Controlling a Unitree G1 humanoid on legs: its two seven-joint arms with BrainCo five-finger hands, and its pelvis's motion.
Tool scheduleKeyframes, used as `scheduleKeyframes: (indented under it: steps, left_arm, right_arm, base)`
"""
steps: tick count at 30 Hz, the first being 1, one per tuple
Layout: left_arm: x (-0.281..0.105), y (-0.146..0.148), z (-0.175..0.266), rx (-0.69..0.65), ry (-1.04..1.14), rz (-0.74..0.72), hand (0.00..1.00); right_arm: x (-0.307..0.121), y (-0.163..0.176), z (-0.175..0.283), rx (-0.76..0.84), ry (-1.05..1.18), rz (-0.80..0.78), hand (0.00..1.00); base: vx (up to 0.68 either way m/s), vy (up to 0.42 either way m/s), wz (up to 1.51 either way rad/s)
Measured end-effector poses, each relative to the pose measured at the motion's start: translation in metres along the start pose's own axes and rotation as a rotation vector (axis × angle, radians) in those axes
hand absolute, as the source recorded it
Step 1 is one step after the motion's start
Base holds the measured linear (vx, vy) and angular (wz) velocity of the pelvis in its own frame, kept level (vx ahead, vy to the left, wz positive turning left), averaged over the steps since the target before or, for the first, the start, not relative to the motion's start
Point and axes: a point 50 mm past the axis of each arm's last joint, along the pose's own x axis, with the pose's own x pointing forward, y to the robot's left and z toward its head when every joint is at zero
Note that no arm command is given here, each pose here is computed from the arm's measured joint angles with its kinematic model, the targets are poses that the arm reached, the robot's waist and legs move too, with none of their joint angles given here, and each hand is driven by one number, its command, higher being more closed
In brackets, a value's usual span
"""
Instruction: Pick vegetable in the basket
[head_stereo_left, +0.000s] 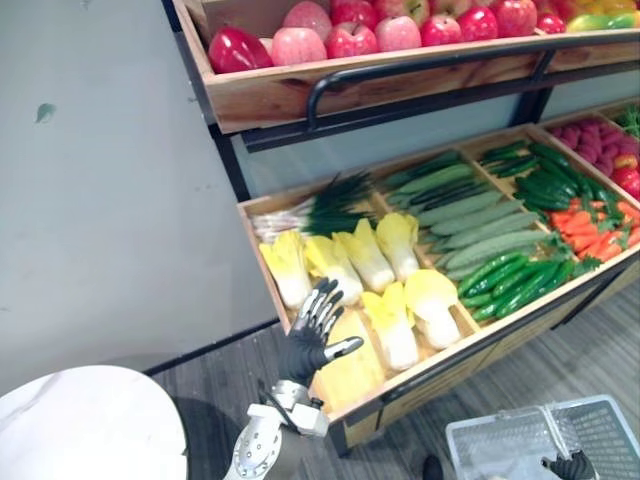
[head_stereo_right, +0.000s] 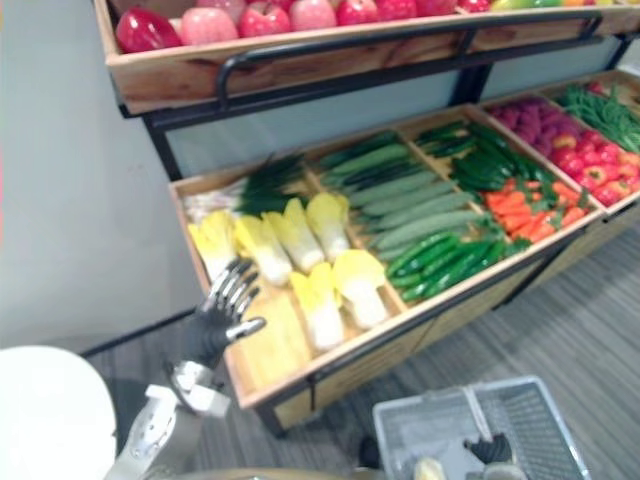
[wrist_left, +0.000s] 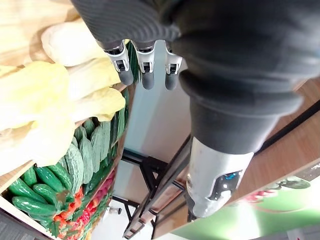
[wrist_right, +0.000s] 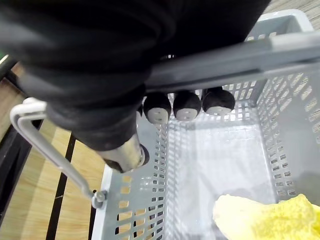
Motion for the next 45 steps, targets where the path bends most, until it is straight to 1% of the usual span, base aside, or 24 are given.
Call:
scheduleKeyframes:
  steps: [3, 10, 14, 18, 20, 21, 23, 25, 29, 33, 37, 40, 45]
  left_arm:
    - [-0.002, 0.002, -0.001, -0.028, 0.009, 0.009, 0.0]
    - [-0.001, 0.002, -0.001, -0.027, 0.005, 0.006, 0.0]
    - [0.004, -0.002, 0.0, -0.021, -0.004, -0.022, 0.0]
    - [0.007, -0.004, 0.001, 0.0, 0.004, -0.056, 0.0]
    - [0.01, -0.003, 0.008, 0.003, -0.031, -0.046, 0.0]
    - [0.013, -0.001, 0.01, 0.01, -0.043, -0.044, 0.0]
    - [0.013, 0.002, 0.012, 0.026, -0.045, -0.034, 0.0]
    - [0.014, 0.004, 0.009, 0.033, -0.029, -0.038, 0.0]
    - [0.014, 0.006, 0.01, 0.039, -0.034, -0.034, 0.0]
    - [0.019, 0.004, 0.013, 0.018, -0.069, -0.026, 0.0]
    - [0.026, 0.009, 0.005, 0.023, -0.042, 0.001, 0.0]
    - [0.025, 0.004, -0.001, 0.012, -0.02, -0.018, 0.0]
    - [0.017, 0.01, -0.012, 0.007, 0.033, 0.017, 0.0]
  right_arm:
    - [0.001, 0.002, -0.007, 0.009, 0.039, -0.014, 1.0]
    - [0.003, 0.013, -0.012, 0.079, 0.106, -0.002, 1.0]
    - [0.002, 0.013, -0.015, 0.137, 0.128, -0.035, 1.0]
    - [-0.001, 0.025, 0.006, 0.166, 0.051, -0.018, 1.0]
    - [0.005, 0.018, 0.039, 0.147, -0.062, -0.048, 1.0]
    - [0.005, 0.016, 0.042, 0.143, -0.075, -0.052, 1.0]
    - [0.003, 0.017, 0.038, 0.128, -0.069, -0.048, 1.0]
    - [0.003, 0.021, 0.043, 0.128, -0.081, -0.042, 1.0]
    - [-0.001, 0.025, 0.028, 0.108, -0.043, -0.027, 1.0]
    - [0.004, 0.024, 0.049, 0.117, -0.098, -0.031, 1.0]
    - [0.005, 0.03, 0.068, 0.076, -0.167, -0.001, 1.0]
    - [0.002, 0.028, 0.062, 0.063, -0.173, -0.003, 1.0]
    - [-0.002, 0.024, 0.044, 0.044, -0.138, -0.021, 1.0]
  base:
    - [-0.01, -0.011, 0.1]
    - [-0.01, 0.01, 0.04]
    - [-0.08, 0.11, -0.19]
    - [-0.2, 0.152, -0.75]
    - [-0.23, 0.148, -1.1]
    - [-0.16, 0.114, -0.79]
    - [-0.12, 0.125, -0.81]
    - [-0.16, 0.129, -0.5]
    - [-0.06, 0.024, -0.3]
    - [-0.11, -0.063, -0.84]
    - [-0.16, -0.186, -0.68]
    - [-0.15, -0.198, -0.32]
    - [-0.1, -0.136, -0.26]
